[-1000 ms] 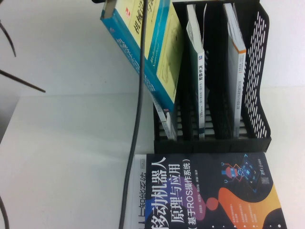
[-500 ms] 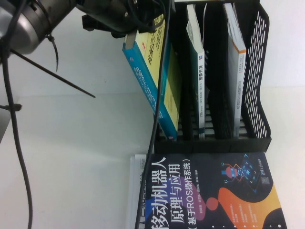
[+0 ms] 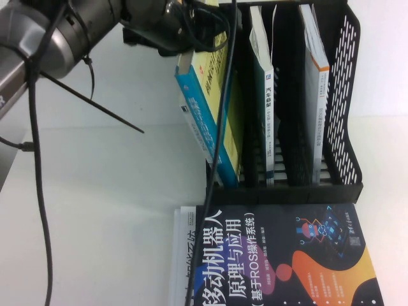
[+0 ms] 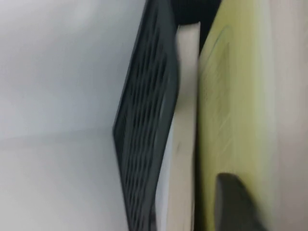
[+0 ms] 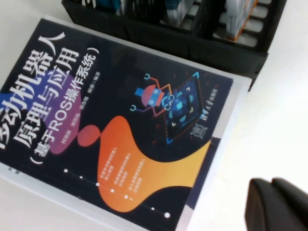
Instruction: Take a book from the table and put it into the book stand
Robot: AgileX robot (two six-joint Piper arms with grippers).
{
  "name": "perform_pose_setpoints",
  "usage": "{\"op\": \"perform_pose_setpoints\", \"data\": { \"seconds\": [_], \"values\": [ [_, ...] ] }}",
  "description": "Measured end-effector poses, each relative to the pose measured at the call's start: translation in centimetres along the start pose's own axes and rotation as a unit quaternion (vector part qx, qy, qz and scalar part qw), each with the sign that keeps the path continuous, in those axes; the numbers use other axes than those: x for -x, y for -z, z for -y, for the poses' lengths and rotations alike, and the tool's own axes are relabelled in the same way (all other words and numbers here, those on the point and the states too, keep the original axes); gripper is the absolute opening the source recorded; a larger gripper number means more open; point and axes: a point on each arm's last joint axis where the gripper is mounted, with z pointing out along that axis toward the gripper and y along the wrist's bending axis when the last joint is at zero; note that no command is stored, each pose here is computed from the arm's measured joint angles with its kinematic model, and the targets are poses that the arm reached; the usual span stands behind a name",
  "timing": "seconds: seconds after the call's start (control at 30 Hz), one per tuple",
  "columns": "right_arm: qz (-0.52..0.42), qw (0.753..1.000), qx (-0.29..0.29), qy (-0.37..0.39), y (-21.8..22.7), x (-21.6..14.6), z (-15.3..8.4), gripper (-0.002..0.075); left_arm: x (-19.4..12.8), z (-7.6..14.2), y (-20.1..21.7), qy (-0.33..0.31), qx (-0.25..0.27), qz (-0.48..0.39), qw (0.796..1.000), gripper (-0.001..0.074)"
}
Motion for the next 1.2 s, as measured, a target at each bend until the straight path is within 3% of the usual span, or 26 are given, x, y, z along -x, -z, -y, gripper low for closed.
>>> {"op": "perform_pose_setpoints", "data": {
  "seconds": [0.13, 0.23, 0.33, 0.5, 0.67, 0.8, 0.93, 1.1, 1.2],
  "values": [
    [0.014, 1.000, -0.015, 0.016, 1.3, -0.5, -0.1, -0.0003, 1.4, 0.7, 1.5, -0.028, -0.027, 0.058, 0.998, 0.0330],
    [0.012, 0.999, -0.034, 0.034, 2.6, -1.5, -0.2, -0.0003, 2.4, 1.0, 3.6, -0.066, -0.036, 0.088, 0.993, 0.0342],
    [0.010, 0.998, -0.055, 0.038, 4.3, -2.8, -0.3, -0.0003, 3.2, 1.3, 6.1, -0.095, -0.043, 0.114, 0.988, 0.0282],
    [0.040, 0.996, -0.076, 0.013, 7.1, -5.2, -0.9, -0.0003, 4.0, 1.4, 12.0, -0.138, -0.046, 0.150, 0.978, 0.0065],
    [0.080, 0.994, -0.074, 0.008, 8.1, -9.5, -1.6, -0.0003, 3.6, 1.1, 19.3, -0.151, -0.065, 0.203, 0.965, 0.0008],
    [0.150, 0.987, -0.053, -0.018, 6.3, -12.0, -1.8, -0.0003, 1.2, 0.7, 22.9, -0.117, -0.139, 0.253, 0.950, 0.0003],
    [0.237, 0.970, -0.044, -0.036, 3.6, -13.0, -1.3, -0.0003, -3.6, -1.4, 23.8, -0.069, -0.186, 0.291, 0.936, 0.0001],
    [0.245, 0.967, -0.049, -0.051, 0.5, -14.3, -0.5, -0.0003, -9.2, -4.8, 22.7, -0.063, -0.165, 0.333, 0.926, 0.0001],
    [0.217, 0.973, -0.037, -0.067, -0.9, -15.3, -0.5, -0.0003, -11.8, -6.2, 21.6, -0.110, -0.134, 0.336, 0.926, 0.0001]
  ]
}}
